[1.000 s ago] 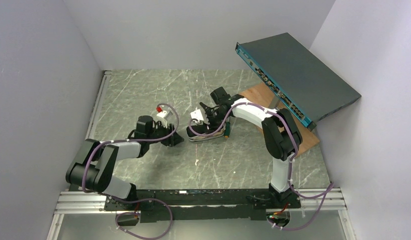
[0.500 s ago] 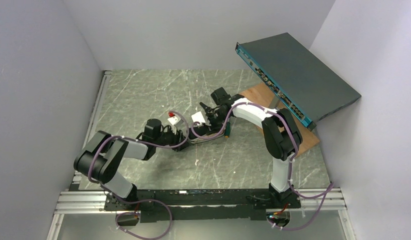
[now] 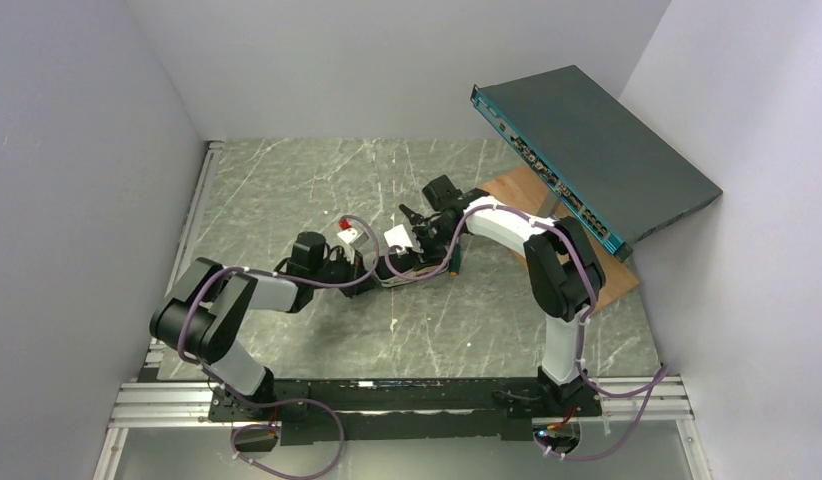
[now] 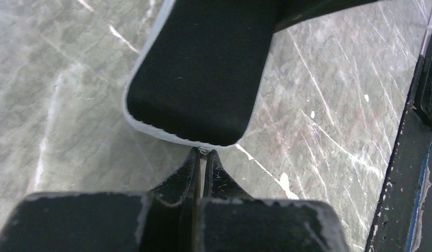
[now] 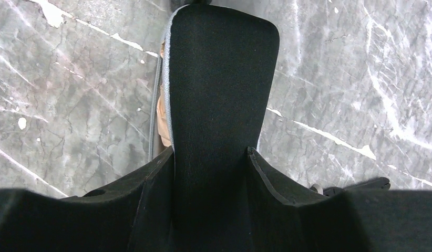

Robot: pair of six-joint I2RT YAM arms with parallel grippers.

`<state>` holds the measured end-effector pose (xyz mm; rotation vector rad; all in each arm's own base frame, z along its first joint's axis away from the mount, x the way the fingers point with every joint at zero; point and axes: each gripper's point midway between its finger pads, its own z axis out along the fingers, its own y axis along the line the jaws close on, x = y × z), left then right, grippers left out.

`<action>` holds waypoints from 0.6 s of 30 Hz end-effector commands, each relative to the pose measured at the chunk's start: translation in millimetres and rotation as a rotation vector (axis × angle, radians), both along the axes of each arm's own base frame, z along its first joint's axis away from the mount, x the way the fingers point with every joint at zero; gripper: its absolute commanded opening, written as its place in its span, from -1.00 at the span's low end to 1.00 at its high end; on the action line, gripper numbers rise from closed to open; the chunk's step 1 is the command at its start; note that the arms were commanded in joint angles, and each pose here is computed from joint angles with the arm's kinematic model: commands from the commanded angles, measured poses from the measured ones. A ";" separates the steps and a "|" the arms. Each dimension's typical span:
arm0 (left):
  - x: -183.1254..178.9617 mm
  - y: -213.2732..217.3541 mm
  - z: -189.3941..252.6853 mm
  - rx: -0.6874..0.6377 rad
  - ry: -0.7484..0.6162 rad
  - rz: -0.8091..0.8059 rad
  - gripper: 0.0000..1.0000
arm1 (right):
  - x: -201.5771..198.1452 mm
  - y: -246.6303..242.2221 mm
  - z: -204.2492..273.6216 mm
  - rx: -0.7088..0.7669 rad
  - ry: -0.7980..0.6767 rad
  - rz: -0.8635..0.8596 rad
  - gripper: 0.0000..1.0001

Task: Open the umbrella

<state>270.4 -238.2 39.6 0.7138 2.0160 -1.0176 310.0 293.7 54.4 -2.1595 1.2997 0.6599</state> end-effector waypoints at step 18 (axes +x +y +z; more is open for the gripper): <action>94.3 52.3 25.0 0.136 -0.048 0.287 -1.00 | -84.5 -16.3 -29.6 -0.040 0.013 0.397 -0.95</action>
